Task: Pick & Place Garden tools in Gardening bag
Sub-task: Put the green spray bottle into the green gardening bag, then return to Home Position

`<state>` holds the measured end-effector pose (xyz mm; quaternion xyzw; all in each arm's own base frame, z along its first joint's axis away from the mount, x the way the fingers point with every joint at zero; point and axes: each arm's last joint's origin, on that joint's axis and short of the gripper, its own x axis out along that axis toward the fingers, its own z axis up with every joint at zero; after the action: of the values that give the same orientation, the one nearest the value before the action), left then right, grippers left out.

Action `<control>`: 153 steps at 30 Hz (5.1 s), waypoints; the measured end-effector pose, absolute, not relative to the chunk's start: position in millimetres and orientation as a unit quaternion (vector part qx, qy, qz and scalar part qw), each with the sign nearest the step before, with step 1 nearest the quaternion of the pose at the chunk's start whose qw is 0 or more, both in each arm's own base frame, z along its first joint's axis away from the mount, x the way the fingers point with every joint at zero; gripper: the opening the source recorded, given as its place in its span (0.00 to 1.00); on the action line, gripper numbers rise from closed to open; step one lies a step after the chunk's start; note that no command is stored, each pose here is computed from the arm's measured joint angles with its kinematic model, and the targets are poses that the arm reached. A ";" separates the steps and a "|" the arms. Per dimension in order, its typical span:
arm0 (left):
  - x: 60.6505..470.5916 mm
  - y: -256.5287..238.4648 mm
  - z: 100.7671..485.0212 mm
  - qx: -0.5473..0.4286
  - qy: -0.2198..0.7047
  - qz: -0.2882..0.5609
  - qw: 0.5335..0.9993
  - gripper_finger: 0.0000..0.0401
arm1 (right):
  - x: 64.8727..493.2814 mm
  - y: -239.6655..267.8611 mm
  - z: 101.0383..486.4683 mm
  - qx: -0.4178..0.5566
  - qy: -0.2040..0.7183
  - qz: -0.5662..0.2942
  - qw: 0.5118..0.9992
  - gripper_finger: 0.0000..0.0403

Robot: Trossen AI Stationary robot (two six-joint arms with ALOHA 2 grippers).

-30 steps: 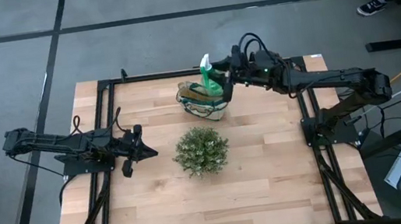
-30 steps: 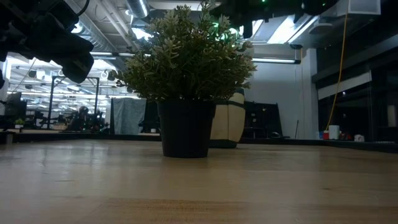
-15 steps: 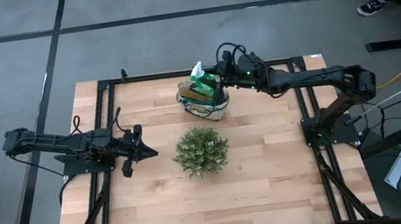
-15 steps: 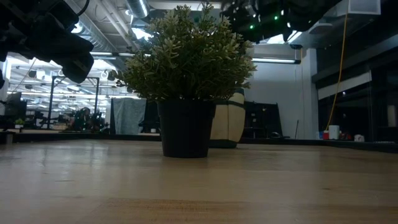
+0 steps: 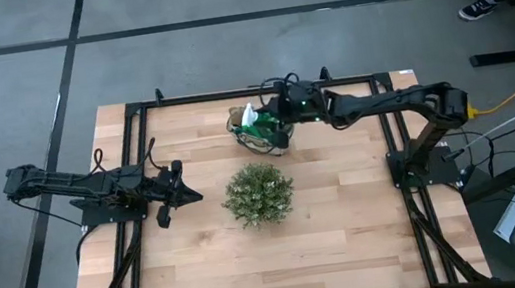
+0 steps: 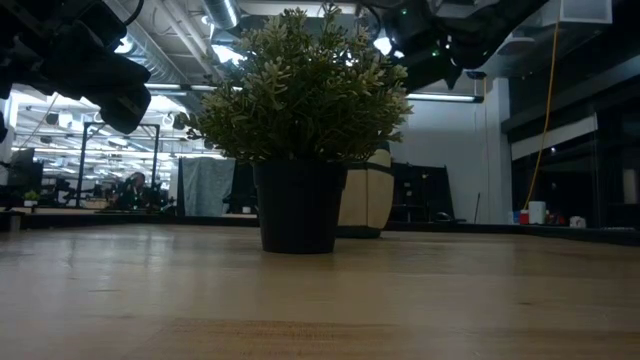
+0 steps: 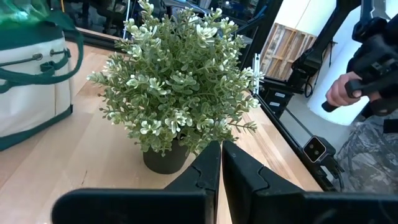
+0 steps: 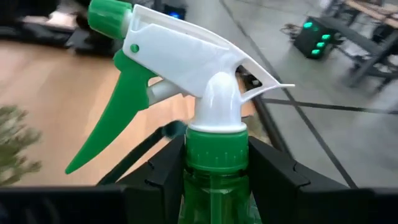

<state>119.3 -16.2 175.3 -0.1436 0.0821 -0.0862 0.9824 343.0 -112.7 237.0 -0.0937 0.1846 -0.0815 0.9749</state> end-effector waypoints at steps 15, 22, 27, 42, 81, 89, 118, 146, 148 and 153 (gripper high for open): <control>119.3 -16.2 175.3 -0.144 0.082 -0.086 0.982 0.03 | 351.7 -113.3 288.9 -0.091 0.100 -0.083 0.987 0.38; 119.3 -16.2 175.4 -0.144 0.082 -0.086 0.982 0.03 | 361.0 -115.9 264.8 -0.104 0.144 -0.063 0.982 0.38; 119.3 -16.2 175.3 -0.144 0.082 -0.086 0.982 0.03 | 370.4 -111.7 246.4 -0.091 0.161 -0.027 0.982 0.38; 119.3 -16.2 175.3 -0.144 0.082 -0.086 0.982 0.03 | 360.3 -121.7 217.4 -0.003 0.287 -0.090 0.954 0.38; 119.3 -16.2 175.4 -0.144 0.082 -0.086 0.982 0.03 | 284.6 -95.0 313.5 0.246 0.243 -0.052 0.937 0.67; 119.3 -16.2 175.3 -0.144 0.082 -0.086 0.982 0.03 | 252.9 -36.1 345.4 0.131 0.243 -0.062 0.959 0.67; 119.3 -16.2 175.4 -0.144 0.082 -0.086 0.982 0.03 | 101.3 -6.1 358.1 -0.104 0.390 0.077 0.912 0.67; 119.3 -16.2 175.4 -0.144 0.082 -0.086 0.982 0.03 | 123.7 8.2 384.9 -0.147 0.181 0.113 0.966 0.67; 119.3 -16.2 175.3 -0.144 0.082 -0.086 0.982 0.03 | 127.5 8.3 371.3 -0.149 0.162 0.110 0.969 0.67; 119.3 -16.2 175.3 -0.144 0.082 -0.086 0.982 0.03 | 147.6 8.6 322.1 -0.157 0.038 0.090 0.983 0.67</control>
<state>119.3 -16.2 175.3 -0.1436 0.0821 -0.0863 0.9824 147.6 8.6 322.1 -0.1570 0.0377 0.0901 0.9828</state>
